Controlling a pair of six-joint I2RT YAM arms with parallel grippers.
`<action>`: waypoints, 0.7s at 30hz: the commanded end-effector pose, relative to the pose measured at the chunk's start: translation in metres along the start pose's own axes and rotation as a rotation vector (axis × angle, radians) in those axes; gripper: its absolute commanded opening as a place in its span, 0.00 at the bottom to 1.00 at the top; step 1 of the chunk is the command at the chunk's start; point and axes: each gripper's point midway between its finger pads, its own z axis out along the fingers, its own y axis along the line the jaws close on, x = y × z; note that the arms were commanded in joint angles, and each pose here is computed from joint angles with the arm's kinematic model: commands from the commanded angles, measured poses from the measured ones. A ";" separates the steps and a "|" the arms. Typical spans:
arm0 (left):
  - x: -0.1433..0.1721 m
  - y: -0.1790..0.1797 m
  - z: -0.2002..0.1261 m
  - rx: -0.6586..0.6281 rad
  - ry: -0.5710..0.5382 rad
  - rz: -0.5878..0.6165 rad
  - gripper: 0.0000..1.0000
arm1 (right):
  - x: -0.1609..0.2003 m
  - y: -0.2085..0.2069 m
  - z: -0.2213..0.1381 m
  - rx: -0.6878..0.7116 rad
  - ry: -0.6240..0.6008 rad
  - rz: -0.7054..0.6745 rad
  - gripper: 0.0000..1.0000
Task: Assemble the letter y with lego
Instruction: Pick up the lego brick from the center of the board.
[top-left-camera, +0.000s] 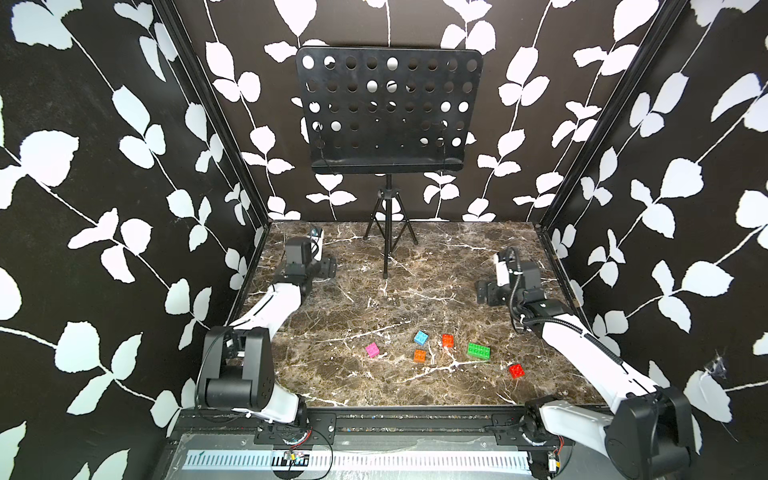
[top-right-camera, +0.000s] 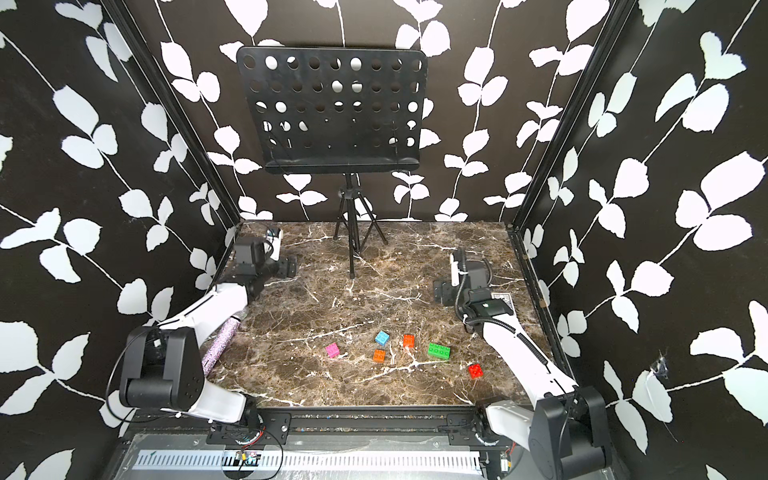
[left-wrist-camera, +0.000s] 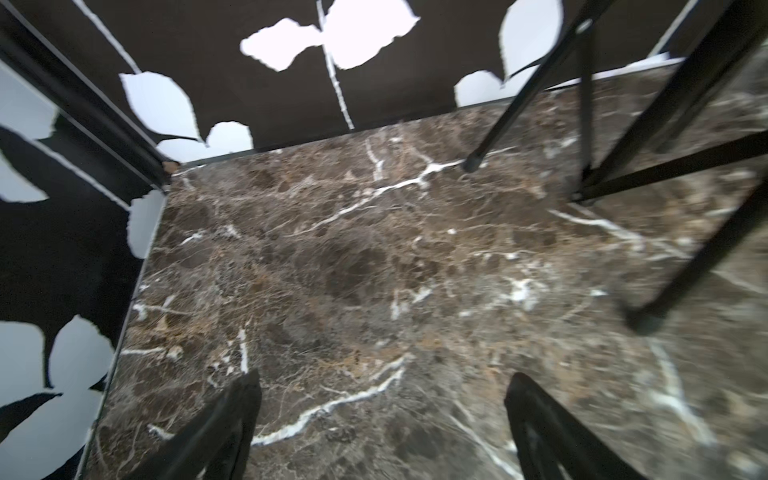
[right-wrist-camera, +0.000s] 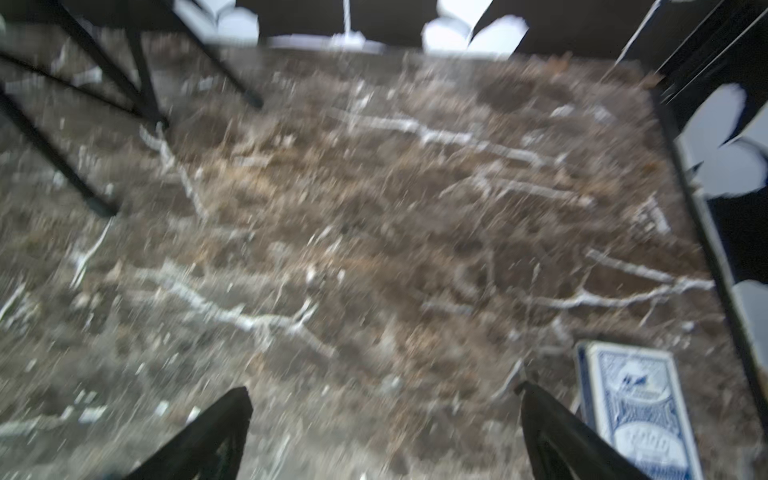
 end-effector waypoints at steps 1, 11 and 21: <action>0.034 -0.029 -0.021 0.155 0.209 -0.128 0.90 | 0.051 0.015 -0.011 0.006 0.264 0.074 0.99; 0.083 -0.045 -0.021 0.220 0.248 -0.053 0.91 | 0.100 0.089 -0.009 -0.107 0.490 0.183 0.73; 0.096 -0.048 -0.018 0.233 0.281 -0.058 0.92 | 0.136 0.120 0.011 -0.104 0.618 0.185 0.58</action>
